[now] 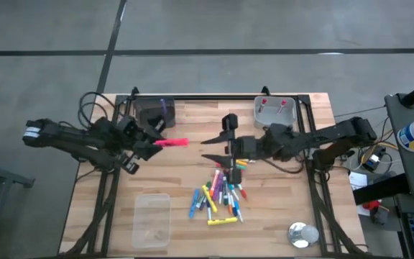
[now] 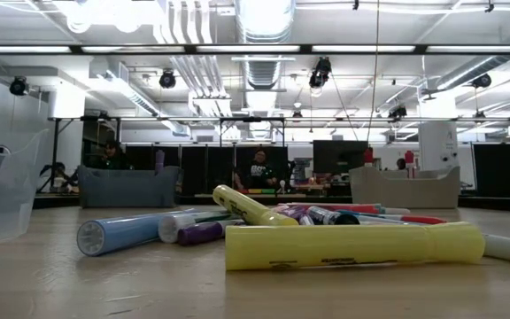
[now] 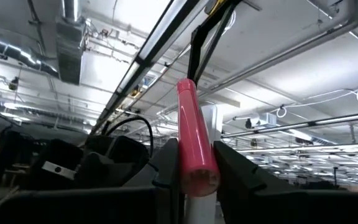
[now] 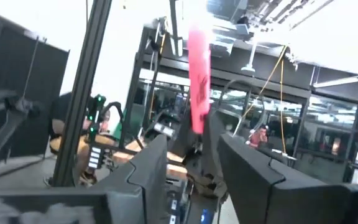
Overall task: Pick & Place Markers
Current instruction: Put the pink highlighter pen into the black bin
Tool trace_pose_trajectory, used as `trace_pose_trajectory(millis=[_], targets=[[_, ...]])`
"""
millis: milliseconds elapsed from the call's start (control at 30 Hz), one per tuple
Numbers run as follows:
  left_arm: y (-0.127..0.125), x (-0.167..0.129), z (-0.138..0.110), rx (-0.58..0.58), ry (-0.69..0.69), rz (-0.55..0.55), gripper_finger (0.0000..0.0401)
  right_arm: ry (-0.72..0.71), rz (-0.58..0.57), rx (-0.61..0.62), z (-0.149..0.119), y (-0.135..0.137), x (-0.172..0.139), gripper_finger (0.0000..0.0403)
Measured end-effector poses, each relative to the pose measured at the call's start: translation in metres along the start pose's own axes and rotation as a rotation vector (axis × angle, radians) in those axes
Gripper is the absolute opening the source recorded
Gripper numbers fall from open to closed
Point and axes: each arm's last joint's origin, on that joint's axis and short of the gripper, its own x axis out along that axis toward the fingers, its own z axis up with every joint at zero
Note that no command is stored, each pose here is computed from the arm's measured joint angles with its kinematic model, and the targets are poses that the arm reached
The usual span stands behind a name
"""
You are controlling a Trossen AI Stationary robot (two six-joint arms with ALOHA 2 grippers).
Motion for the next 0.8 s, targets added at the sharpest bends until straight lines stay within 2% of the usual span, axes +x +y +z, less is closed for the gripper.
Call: trace_pose_trajectory(millis=[133,400,600,800], targets=[[0.005,0.005,-0.013,-0.032,-0.003,-0.013,0.0071,-0.003,0.005,-0.031,-0.015,0.005,0.008,0.0179],[0.013,0.011,-0.035,-0.064,-0.012,-0.037,0.0071,-0.024,-0.001,-0.077,-0.025,0.008,0.023,0.0229],[0.017,0.013,-0.046,-0.078,-0.01,-0.055,0.0071,-0.053,-0.008,-0.091,-0.033,0.011,0.026,0.0244],[0.02,0.014,-0.056,-0.09,-0.005,-0.053,0.0071,-0.097,-0.021,-0.092,-0.035,0.012,0.028,0.024]])
